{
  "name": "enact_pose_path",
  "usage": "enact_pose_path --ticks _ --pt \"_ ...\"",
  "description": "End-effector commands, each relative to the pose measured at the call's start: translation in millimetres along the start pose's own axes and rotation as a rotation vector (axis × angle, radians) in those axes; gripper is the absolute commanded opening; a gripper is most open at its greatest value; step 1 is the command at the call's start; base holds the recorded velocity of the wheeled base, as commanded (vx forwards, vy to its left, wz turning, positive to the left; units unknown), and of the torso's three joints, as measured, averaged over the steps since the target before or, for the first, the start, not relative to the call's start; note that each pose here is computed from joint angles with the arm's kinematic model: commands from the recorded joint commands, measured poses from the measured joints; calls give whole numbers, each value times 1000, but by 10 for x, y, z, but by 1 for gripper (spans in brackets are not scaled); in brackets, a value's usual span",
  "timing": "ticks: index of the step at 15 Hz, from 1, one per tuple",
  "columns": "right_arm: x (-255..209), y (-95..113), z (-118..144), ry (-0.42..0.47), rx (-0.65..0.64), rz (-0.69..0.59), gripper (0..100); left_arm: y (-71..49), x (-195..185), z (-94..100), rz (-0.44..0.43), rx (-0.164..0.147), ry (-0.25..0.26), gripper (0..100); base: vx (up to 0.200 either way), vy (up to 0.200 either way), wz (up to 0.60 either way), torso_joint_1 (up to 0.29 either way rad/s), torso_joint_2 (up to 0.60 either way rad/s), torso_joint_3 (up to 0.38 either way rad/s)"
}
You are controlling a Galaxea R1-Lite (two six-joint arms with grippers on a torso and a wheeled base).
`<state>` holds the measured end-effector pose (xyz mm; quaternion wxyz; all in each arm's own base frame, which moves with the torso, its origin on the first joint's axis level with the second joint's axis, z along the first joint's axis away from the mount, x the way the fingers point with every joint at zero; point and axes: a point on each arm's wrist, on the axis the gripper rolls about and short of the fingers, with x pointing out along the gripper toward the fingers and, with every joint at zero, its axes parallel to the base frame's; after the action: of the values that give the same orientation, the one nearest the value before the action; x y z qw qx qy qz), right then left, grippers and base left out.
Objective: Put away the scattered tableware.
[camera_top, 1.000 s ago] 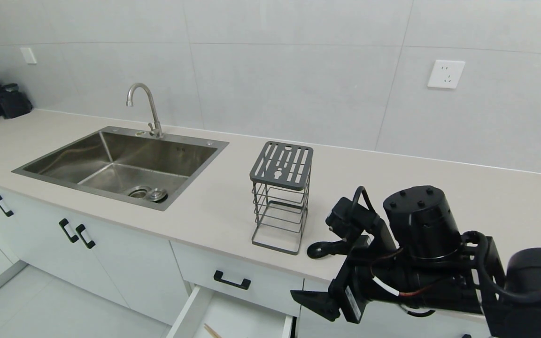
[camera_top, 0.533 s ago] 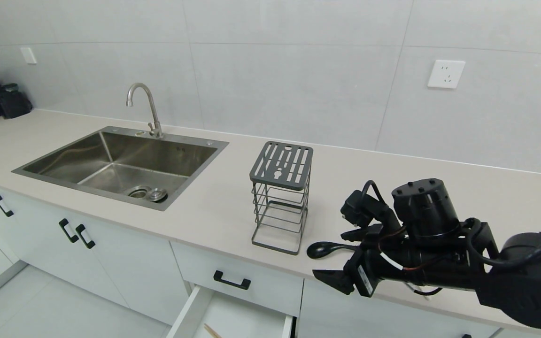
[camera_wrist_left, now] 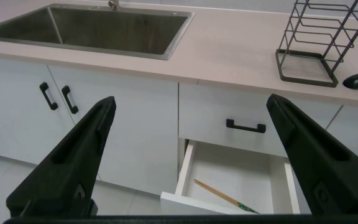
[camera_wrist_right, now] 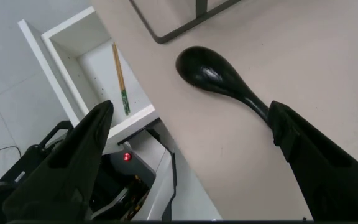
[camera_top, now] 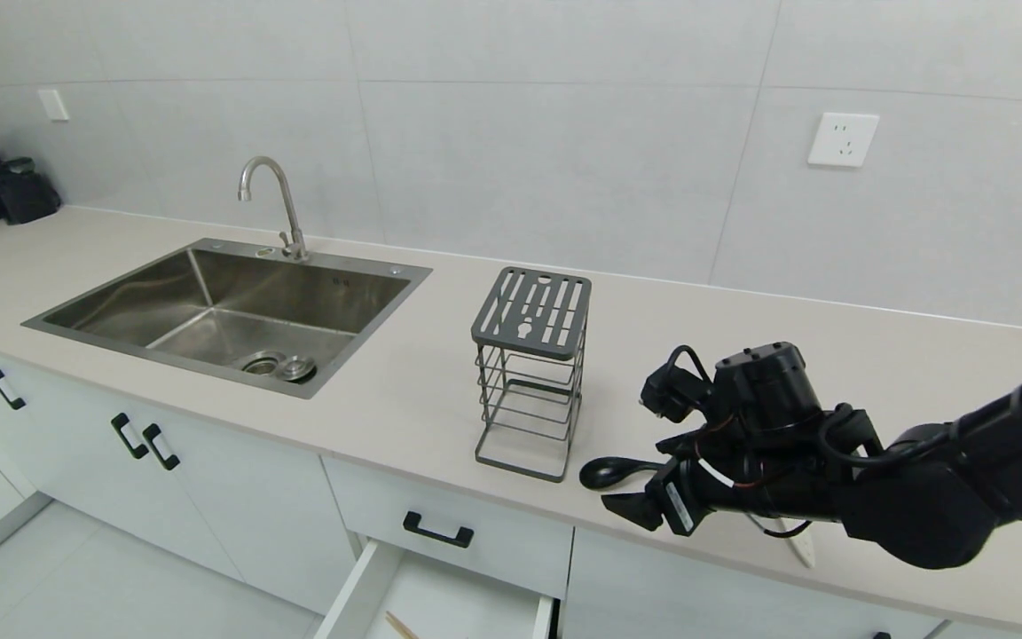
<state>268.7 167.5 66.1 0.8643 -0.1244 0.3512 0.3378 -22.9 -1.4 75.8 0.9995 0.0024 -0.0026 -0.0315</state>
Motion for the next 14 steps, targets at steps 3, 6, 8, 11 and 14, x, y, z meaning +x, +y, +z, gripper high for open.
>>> enact_pose_path --ticks 3,6,8,11,14 --pt "185 -78 -75 45 -24 -6 100 0 1 1 0 0 1 100 0 0 0 0 0 0" --pt "205 -213 -127 62 -18 -32 100 0 1 1 0 0 1 100 0 0 0 0 0 0" --pt "203 -288 -144 65 -6 -47 100 0 1 1 0 0 1 100 0 0 0 0 0 0" --pt "226 -436 -140 62 4 -73 100 0 1 1 0 0 1 100 0 0 0 0 0 0" --pt "318 -440 -173 80 1 -62 100 0 1 1 0 0 1 100 0 0 0 0 0 0"
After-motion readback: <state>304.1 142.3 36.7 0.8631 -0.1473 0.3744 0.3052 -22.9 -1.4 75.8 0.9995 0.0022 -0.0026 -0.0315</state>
